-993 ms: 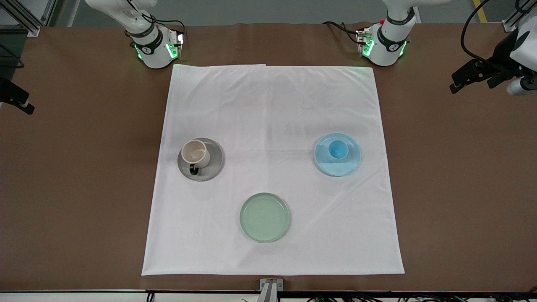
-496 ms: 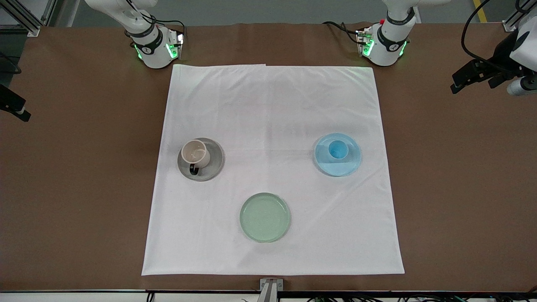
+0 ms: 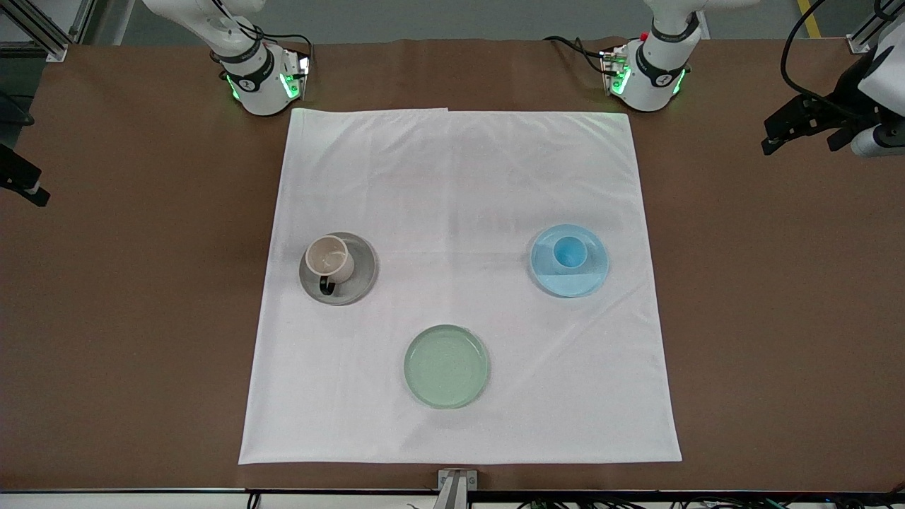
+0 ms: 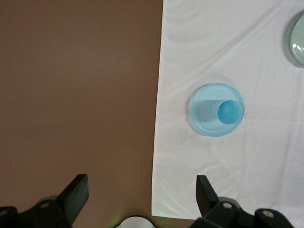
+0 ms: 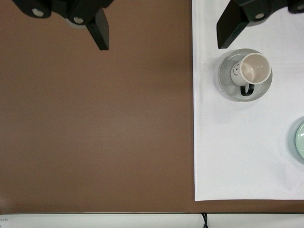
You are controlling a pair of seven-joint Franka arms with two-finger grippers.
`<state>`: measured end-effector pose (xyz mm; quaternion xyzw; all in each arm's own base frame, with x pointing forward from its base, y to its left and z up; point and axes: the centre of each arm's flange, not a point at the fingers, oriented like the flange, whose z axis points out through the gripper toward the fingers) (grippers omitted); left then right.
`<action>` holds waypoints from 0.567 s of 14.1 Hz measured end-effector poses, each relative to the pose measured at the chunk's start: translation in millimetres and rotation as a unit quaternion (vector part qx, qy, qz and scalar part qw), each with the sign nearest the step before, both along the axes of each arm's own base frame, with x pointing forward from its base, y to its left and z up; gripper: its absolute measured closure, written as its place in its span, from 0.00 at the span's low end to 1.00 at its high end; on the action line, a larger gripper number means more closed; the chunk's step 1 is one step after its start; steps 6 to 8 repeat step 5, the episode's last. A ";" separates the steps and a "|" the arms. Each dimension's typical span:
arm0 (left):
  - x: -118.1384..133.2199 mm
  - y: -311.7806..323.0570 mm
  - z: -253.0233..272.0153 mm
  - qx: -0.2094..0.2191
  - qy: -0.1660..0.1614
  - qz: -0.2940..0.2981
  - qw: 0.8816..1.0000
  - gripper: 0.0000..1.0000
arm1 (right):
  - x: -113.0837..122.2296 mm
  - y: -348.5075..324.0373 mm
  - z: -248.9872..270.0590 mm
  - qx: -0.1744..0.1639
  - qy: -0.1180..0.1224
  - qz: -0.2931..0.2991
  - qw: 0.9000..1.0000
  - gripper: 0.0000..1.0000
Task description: Place blue cup in blue plate and white mug in gray plate
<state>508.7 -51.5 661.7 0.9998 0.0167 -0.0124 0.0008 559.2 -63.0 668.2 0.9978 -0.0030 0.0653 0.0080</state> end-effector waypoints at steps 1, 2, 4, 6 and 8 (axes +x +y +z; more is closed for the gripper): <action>0.0 0.0 0.5 0.000 -0.001 -0.002 1.000 0.00 | 0.0 0.0 0.0 0.000 0.000 0.000 1.000 0.00; 0.0 0.0 0.5 0.000 -0.001 -0.004 1.000 0.00 | 0.0 0.0 0.0 0.000 0.000 0.000 1.000 0.00; 0.0 0.0 0.5 0.000 -0.001 -0.005 1.000 0.00 | 0.0 0.0 0.0 0.000 0.000 0.000 1.000 0.00; 0.0 0.0 0.5 0.000 -0.001 -0.005 1.000 0.00 | 0.0 0.0 0.0 0.000 0.000 0.000 1.000 0.00; 0.0 0.0 0.5 0.000 -0.001 -0.005 1.000 0.00 | 0.0 0.0 0.0 0.000 0.000 0.000 1.000 0.00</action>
